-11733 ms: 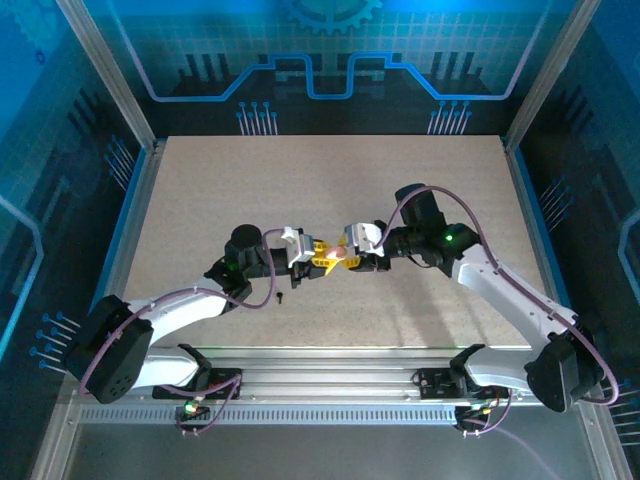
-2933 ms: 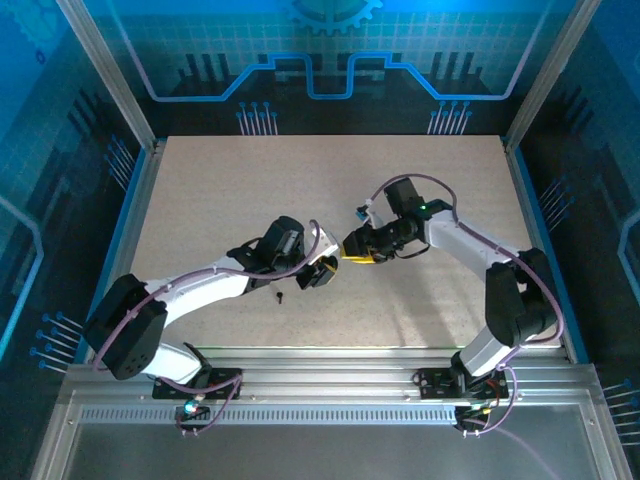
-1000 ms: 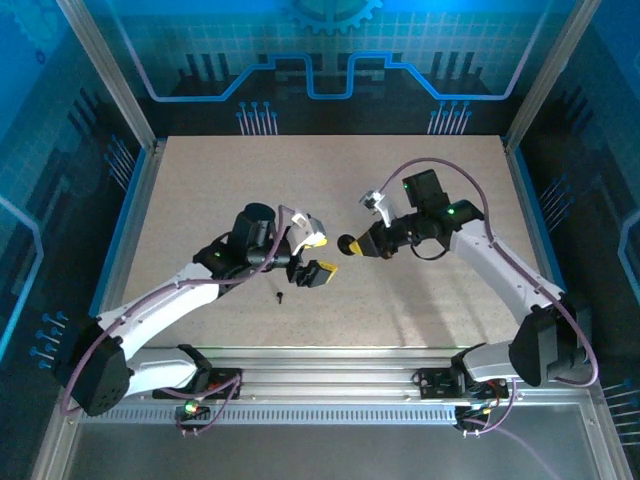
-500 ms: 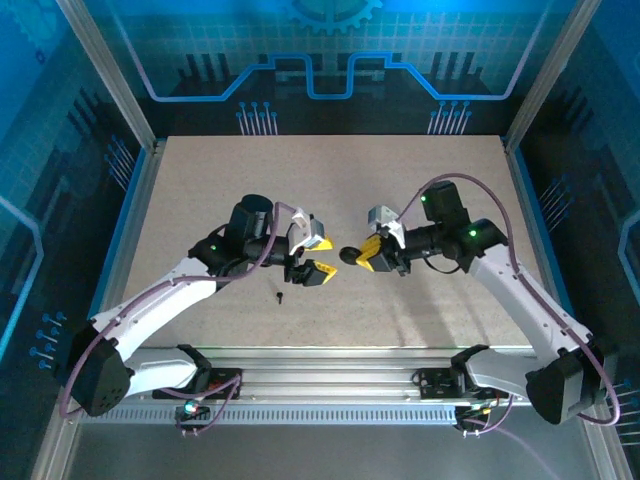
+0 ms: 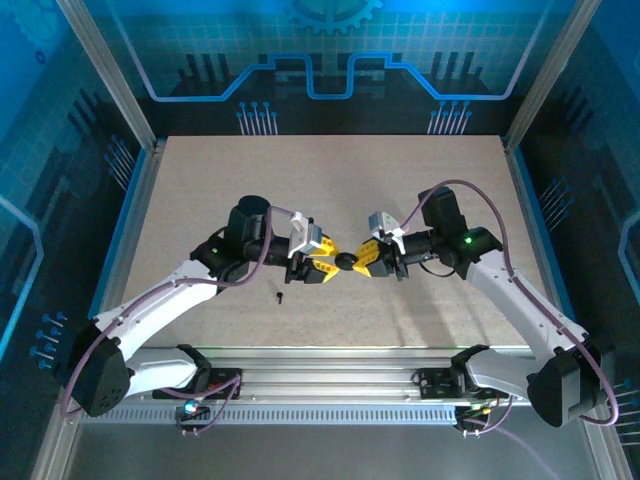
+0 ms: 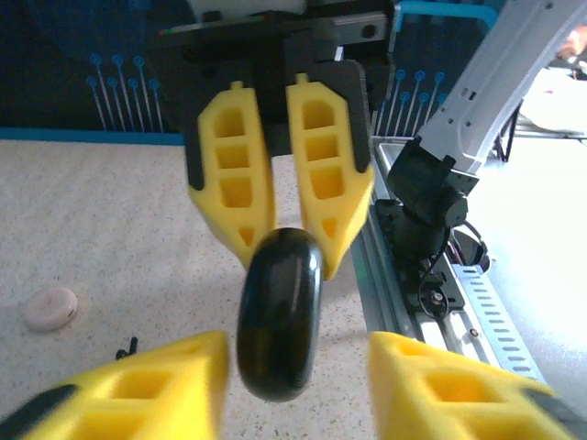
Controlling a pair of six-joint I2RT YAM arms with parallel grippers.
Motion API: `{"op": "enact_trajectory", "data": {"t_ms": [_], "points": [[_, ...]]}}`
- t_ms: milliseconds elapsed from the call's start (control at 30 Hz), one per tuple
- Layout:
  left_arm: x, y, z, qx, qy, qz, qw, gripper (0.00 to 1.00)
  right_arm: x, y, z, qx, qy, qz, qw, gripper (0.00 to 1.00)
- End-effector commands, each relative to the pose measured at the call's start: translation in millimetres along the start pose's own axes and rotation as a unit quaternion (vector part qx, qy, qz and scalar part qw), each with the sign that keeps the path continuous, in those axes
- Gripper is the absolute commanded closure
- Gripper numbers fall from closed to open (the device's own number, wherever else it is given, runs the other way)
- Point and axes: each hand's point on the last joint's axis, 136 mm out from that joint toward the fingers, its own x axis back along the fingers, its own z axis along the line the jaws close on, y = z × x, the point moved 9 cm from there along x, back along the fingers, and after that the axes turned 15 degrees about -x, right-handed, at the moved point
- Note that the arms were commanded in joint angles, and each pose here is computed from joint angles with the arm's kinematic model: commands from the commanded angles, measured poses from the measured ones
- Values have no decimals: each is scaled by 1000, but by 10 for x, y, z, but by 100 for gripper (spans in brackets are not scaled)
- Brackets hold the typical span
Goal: Insert the wireless bluetooth earbuds into the charging case
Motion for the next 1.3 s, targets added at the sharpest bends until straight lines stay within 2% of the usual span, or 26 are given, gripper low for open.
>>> {"op": "enact_trajectory", "data": {"t_ms": [0,233,433,700,767,833,867,1033,1267], "points": [[-15,59,-40,-21,-35,-23,999,62,35,41,35,12,16,-17,1000,84],[-69,64,-74,-25,-47,-24,998,70,43,43,53,16,15,-20,1000,84],[-113,63,-101,-27,-65,-25,997,71,47,52,62,19,13,-22,999,84],[-121,98,-104,-25,-69,-18,997,85,38,45,35,17,1,-18,1000,83],[-112,83,-94,-21,-64,2,998,86,44,31,27,15,-14,-11,1000,77],[-96,72,-81,-17,-54,33,998,86,75,15,21,13,-50,4,999,61],[-84,64,-78,-18,-49,50,997,86,95,-1,17,13,-72,13,997,57],[-31,20,-56,-23,-32,119,992,86,183,0,83,31,-147,40,988,48],[-33,24,-23,-21,-33,142,989,86,117,114,152,64,-152,49,985,44]]}}
